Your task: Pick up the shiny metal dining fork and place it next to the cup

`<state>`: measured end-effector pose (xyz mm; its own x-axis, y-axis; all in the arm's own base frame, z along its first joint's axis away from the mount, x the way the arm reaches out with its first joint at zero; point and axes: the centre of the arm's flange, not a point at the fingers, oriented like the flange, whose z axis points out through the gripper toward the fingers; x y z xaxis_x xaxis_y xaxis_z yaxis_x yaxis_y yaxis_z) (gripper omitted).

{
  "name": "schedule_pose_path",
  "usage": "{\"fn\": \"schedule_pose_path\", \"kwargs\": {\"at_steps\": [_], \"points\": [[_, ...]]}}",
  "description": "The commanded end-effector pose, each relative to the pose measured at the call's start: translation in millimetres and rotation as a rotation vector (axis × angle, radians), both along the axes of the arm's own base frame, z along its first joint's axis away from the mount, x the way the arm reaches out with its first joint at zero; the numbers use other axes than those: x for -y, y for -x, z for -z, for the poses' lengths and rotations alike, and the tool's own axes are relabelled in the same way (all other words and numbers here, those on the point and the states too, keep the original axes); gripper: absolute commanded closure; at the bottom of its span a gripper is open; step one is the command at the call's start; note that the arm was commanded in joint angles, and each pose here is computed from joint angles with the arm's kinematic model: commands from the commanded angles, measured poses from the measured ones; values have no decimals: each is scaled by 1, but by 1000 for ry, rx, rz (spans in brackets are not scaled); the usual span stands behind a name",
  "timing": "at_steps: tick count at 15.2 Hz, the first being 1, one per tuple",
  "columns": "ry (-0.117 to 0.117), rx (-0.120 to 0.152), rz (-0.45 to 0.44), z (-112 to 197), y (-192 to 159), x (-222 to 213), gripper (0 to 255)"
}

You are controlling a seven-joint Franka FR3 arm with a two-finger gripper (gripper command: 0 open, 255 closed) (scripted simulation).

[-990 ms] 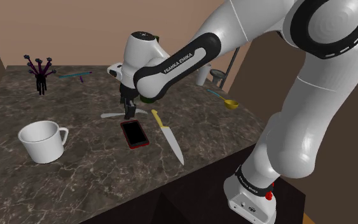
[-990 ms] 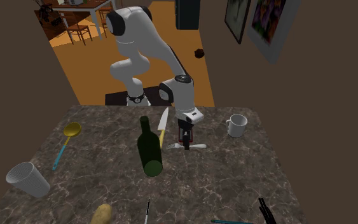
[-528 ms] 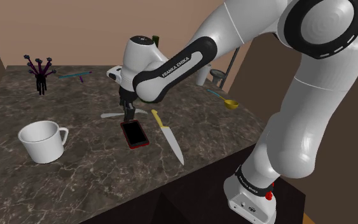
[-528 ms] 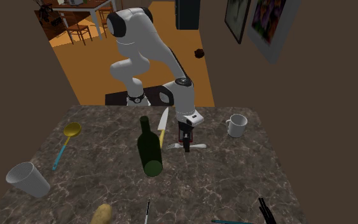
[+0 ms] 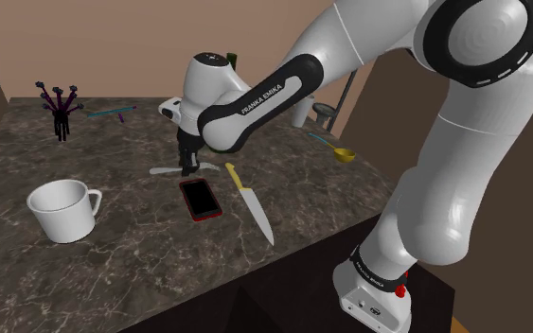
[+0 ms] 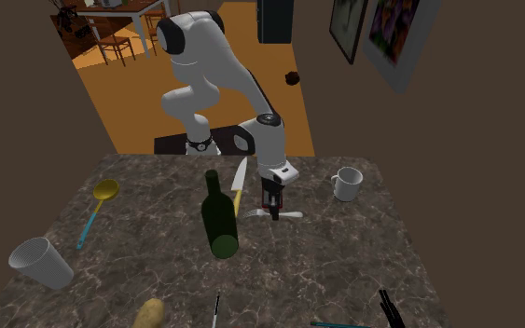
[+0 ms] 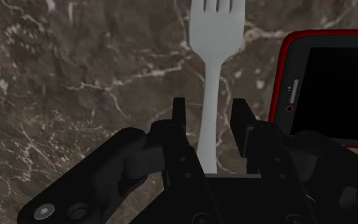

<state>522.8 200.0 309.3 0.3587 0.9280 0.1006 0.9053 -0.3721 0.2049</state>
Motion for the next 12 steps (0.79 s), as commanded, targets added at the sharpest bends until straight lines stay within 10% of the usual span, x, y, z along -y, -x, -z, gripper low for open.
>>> {"fn": "schedule_pose_path", "kwargs": {"at_steps": [1, 12], "points": [[1, -2, 0, 1, 0, 0, 255], [1, -2, 0, -36, 0, 0, 255]]}}
